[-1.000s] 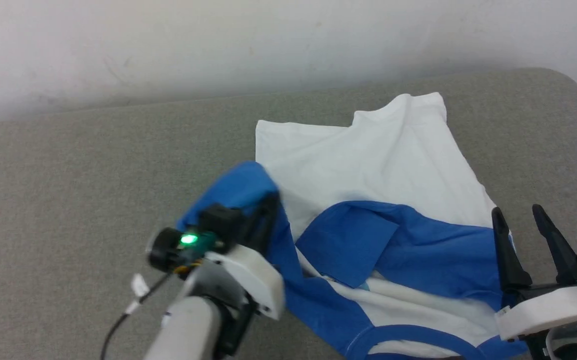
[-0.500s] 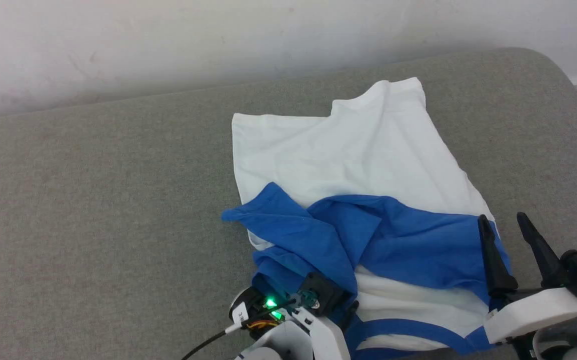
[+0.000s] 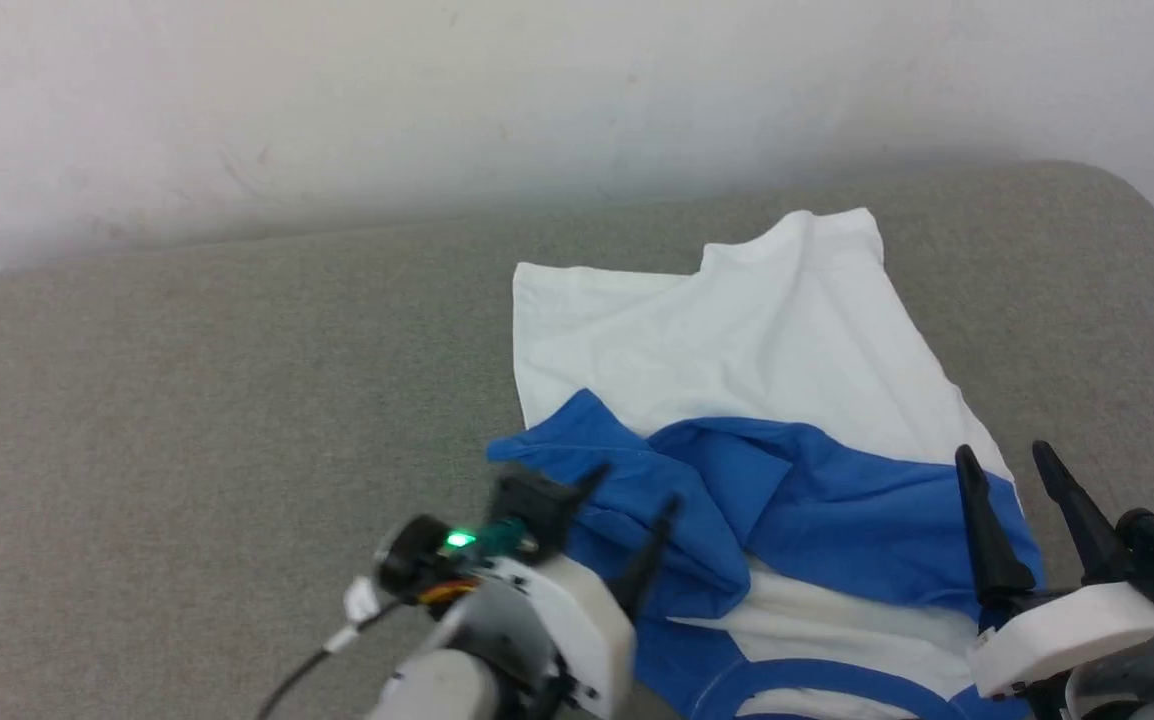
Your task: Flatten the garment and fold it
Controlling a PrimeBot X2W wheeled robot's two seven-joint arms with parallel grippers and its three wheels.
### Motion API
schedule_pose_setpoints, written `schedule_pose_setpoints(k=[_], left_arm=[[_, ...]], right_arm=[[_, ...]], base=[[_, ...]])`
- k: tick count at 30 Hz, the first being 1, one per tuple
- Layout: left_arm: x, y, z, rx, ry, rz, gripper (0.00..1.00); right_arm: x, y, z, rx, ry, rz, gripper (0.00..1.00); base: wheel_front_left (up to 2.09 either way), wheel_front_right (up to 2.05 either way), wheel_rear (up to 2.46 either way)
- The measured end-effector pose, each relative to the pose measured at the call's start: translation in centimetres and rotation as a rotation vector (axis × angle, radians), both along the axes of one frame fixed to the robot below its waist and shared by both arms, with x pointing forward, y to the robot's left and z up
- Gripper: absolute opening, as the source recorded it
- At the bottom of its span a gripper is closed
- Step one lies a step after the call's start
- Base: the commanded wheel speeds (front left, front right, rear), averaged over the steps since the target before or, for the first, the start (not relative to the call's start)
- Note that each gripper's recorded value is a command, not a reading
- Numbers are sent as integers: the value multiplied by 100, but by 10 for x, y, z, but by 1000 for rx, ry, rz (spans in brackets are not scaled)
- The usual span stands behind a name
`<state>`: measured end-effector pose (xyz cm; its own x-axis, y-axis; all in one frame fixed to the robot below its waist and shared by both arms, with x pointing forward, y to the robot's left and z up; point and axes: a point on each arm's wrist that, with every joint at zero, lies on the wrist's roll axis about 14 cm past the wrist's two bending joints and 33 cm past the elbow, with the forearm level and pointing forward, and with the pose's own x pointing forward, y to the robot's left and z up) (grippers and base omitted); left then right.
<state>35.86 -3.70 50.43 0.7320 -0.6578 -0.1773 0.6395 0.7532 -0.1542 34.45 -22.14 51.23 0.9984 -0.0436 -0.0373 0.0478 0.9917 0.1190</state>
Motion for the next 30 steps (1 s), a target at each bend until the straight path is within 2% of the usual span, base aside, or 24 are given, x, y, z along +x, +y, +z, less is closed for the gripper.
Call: schedule_pose_setpoints(k=[5,9,21,30], left_arm=[[30,69,-8,125,22,209,100],[48,97,-21,199,50,281,100],[76,84,-61,149,202,278,100],[77,75,-92,212,322,232,100]], right_arm=[[2,7,7,1,-18,23,100],[2,5,2,2,-6,13,100],[10,-2,-23,14,63,-16,100],[16,-1,-41,18,110,-15,100]], base=[[0,0,0],[0,0,0],[0,0,0],[0,0,0]])
